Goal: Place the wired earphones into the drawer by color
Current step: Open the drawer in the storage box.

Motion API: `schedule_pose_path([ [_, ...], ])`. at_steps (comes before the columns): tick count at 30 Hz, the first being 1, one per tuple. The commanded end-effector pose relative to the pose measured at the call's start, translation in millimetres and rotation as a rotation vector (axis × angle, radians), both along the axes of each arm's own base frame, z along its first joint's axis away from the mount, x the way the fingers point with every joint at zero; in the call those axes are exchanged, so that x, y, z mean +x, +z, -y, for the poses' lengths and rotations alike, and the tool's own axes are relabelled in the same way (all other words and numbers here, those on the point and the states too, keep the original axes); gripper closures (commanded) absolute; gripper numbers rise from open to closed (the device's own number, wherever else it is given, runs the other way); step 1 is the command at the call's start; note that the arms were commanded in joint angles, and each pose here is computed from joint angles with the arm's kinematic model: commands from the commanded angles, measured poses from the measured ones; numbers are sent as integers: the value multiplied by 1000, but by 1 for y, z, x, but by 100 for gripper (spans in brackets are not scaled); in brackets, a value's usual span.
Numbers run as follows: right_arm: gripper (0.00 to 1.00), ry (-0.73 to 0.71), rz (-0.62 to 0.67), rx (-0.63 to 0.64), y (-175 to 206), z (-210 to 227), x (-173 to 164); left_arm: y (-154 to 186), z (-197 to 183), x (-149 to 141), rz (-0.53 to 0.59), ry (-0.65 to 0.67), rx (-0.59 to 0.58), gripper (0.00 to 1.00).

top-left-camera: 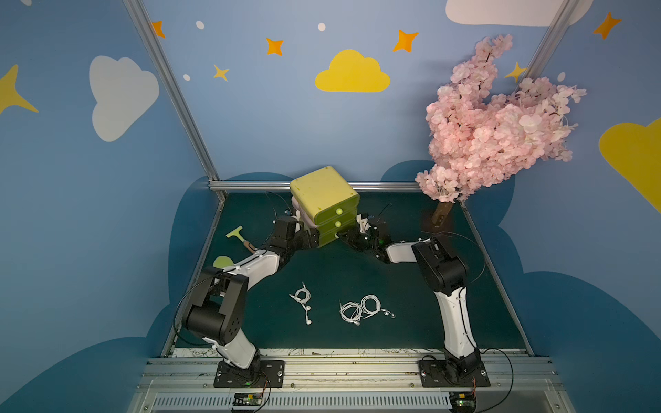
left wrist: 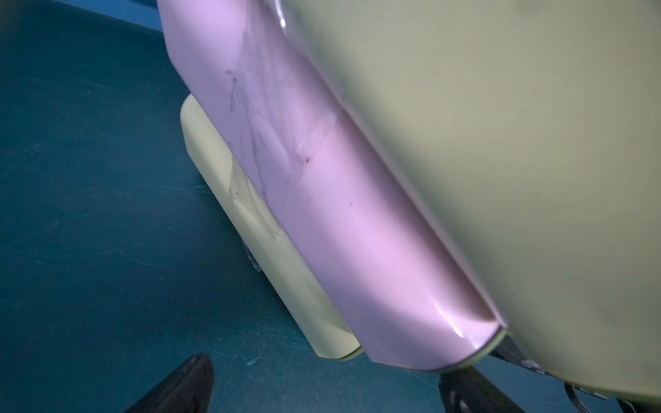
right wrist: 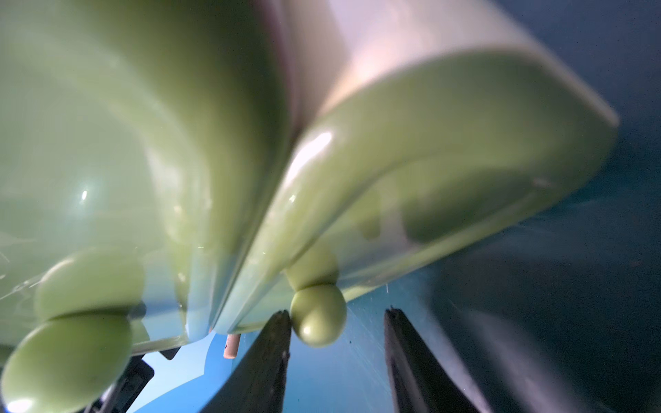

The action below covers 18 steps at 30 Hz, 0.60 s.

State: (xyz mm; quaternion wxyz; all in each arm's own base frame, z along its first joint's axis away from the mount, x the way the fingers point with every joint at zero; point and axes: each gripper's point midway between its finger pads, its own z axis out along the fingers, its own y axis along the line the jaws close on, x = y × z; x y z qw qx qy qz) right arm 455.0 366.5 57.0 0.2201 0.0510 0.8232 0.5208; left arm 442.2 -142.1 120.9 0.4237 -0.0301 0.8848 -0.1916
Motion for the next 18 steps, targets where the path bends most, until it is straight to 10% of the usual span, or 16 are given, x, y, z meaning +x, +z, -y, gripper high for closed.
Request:
schedule_pose_path([
  [1, 54, 16, 51, 43, 12, -15, 3, 5, -2, 6, 22, 20, -1, 0],
  [18, 64, -23, 37, 118, 14, -26, 6, 3, -3, 6, 17, 26, -4, 0],
])
